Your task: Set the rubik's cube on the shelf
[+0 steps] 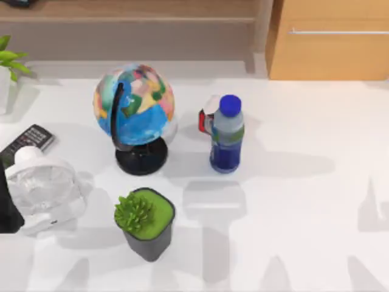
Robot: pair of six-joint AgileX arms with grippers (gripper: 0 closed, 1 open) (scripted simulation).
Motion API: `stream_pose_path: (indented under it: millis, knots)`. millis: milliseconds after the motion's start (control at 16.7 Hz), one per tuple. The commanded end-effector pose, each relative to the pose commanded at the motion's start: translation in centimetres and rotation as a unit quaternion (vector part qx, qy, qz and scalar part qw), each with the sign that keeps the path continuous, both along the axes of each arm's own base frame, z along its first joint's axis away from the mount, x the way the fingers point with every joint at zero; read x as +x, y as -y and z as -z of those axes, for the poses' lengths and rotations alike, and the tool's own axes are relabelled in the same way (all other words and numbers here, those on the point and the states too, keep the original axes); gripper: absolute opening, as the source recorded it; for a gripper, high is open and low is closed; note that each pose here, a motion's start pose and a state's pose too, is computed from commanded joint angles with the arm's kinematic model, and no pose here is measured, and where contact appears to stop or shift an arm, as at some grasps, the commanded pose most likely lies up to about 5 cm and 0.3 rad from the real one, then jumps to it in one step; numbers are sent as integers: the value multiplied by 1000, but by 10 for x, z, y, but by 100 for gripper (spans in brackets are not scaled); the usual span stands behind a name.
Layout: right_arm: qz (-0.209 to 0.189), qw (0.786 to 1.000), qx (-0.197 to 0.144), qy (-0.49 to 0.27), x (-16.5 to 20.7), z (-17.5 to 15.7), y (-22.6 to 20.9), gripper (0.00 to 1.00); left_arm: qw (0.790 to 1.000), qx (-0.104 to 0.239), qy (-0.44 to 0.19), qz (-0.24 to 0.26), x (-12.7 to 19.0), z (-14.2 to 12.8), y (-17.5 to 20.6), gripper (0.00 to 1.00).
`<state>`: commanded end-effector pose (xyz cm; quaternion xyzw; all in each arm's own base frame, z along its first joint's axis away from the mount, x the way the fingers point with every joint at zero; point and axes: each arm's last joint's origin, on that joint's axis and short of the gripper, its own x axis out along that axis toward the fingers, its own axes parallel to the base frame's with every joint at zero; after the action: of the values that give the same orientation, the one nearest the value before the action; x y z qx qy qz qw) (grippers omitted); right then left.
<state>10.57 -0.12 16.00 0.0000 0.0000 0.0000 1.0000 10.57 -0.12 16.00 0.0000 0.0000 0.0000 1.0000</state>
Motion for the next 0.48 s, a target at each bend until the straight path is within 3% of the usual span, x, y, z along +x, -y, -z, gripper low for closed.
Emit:
stream_pose_path:
  millis: [240,480]
  knots:
    - [1,1000,-11,2,1,-4,0,100,1000,0,0,0,0,0,0,100]
    - [1,997,-76,7,9,-27,-2,100,1000,0,0,0,0,0,0,100]
